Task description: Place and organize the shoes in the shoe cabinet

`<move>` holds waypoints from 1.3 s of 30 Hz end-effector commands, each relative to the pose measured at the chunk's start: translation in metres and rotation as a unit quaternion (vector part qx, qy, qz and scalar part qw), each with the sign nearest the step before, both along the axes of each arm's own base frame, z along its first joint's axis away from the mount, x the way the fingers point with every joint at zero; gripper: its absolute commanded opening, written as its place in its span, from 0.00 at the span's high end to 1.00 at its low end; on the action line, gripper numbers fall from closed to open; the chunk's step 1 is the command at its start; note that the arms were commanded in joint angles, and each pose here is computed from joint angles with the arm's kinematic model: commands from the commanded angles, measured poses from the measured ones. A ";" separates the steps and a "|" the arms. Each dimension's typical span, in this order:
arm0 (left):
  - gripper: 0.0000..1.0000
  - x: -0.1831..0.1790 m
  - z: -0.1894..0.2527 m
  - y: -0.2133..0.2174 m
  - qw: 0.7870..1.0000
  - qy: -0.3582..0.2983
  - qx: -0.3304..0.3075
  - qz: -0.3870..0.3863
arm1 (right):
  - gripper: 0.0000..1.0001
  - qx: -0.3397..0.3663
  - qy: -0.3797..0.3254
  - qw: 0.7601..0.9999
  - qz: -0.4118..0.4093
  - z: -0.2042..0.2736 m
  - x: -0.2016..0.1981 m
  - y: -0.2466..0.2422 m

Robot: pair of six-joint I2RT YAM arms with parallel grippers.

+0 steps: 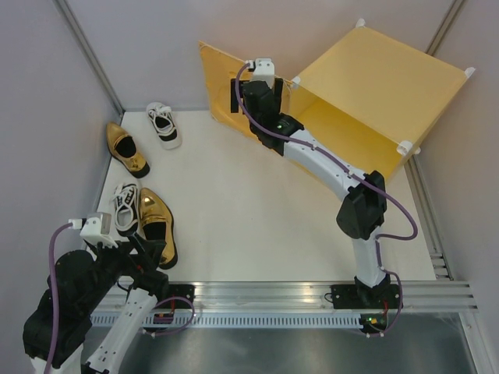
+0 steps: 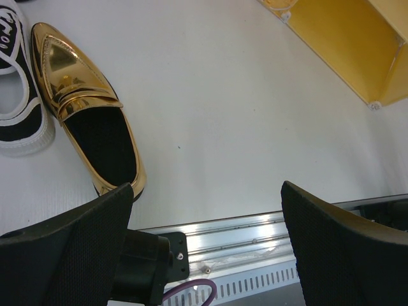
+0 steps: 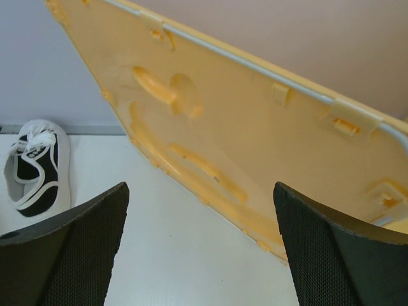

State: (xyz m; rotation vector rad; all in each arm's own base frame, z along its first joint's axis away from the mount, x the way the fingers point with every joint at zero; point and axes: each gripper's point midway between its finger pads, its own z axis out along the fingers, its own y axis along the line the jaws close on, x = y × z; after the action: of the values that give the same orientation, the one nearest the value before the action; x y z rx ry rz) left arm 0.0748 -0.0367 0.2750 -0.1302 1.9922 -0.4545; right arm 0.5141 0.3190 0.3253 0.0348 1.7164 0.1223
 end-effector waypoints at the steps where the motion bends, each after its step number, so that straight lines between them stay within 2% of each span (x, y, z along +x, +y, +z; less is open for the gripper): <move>1: 0.00 0.005 0.002 -0.002 1.000 -0.001 0.003 -0.004 | 0.02 0.032 -0.011 0.998 0.053 0.029 -0.018 0.007; 9: 0.00 0.008 -0.007 -0.007 1.000 0.018 -0.009 -0.004 | 0.02 0.053 0.033 0.984 0.167 0.017 -0.068 0.028; 13: 0.00 0.012 -0.014 -0.009 0.999 0.033 -0.014 0.000 | 0.02 0.075 0.036 0.973 0.216 0.034 -0.102 0.029; 14: 0.00 0.014 -0.018 -0.009 0.999 0.040 -0.013 0.003 | 0.02 0.088 0.022 0.971 0.223 0.054 -0.115 0.021; 15: 0.00 0.016 -0.021 -0.009 0.999 0.047 -0.013 0.009 | 0.02 0.085 0.035 0.969 0.228 0.045 -0.121 0.018; 17: 0.00 0.023 -0.037 -0.003 0.997 0.071 -0.003 0.036 | 0.02 0.099 0.028 0.964 0.245 0.065 -0.143 0.007; 20: 0.00 0.039 -0.060 0.003 0.992 0.101 0.012 0.075 | 0.02 0.098 0.045 0.955 0.275 0.057 -0.171 -0.003; 22: 0.00 0.055 -0.061 0.004 0.991 0.097 0.014 0.093 | 0.02 0.103 0.045 0.952 0.285 0.055 -0.195 -0.020; 23: 0.00 0.063 -0.069 0.003 0.989 0.112 0.022 0.099 | 0.02 0.095 0.062 0.950 0.290 0.039 -0.206 -0.026; 26: 0.00 0.084 -0.071 -0.007 0.987 0.126 0.007 0.104 | 0.02 0.103 0.051 0.950 0.290 0.046 -0.235 -0.053; 28: 0.00 0.104 -0.068 -0.008 0.985 0.122 0.006 0.124 | 0.02 0.108 0.054 0.951 0.286 0.040 -0.257 -0.075; 29: 0.01 0.109 -0.068 -0.008 0.984 0.121 0.006 0.131 | 0.02 0.101 0.074 0.950 0.284 0.020 -0.265 -0.080; 31: 0.01 0.127 -0.069 -0.004 0.981 0.120 0.022 0.152 | 0.02 0.122 0.059 0.948 0.287 0.029 -0.287 -0.099; 32: 0.01 0.133 -0.065 -0.001 0.979 0.117 0.029 0.162 | 0.02 0.120 0.069 0.948 0.286 0.018 -0.295 -0.106; 34: 0.02 0.149 -0.068 0.011 0.971 0.121 0.068 0.194 | 0.02 0.136 0.052 0.948 0.282 0.024 -0.313 -0.125; 36: 0.02 0.160 -0.070 0.023 0.964 0.124 0.099 0.212 | 0.02 0.134 0.064 0.950 0.276 0.011 -0.324 -0.136; 37: 0.02 0.169 -0.076 0.034 0.957 0.136 0.107 0.232 | 0.02 0.146 0.050 0.949 0.276 0.017 -0.333 -0.146; 39: 0.02 0.183 -0.078 0.042 0.958 0.137 0.098 0.231 | 0.02 0.147 0.053 0.949 0.274 0.009 -0.342 -0.153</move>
State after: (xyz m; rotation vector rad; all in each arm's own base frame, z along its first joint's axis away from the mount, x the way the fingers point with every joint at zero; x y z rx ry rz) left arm 0.2230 -0.0184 0.1731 -0.5018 2.3030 0.0225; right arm 0.1856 0.1768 0.3460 -0.2479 1.7324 0.7889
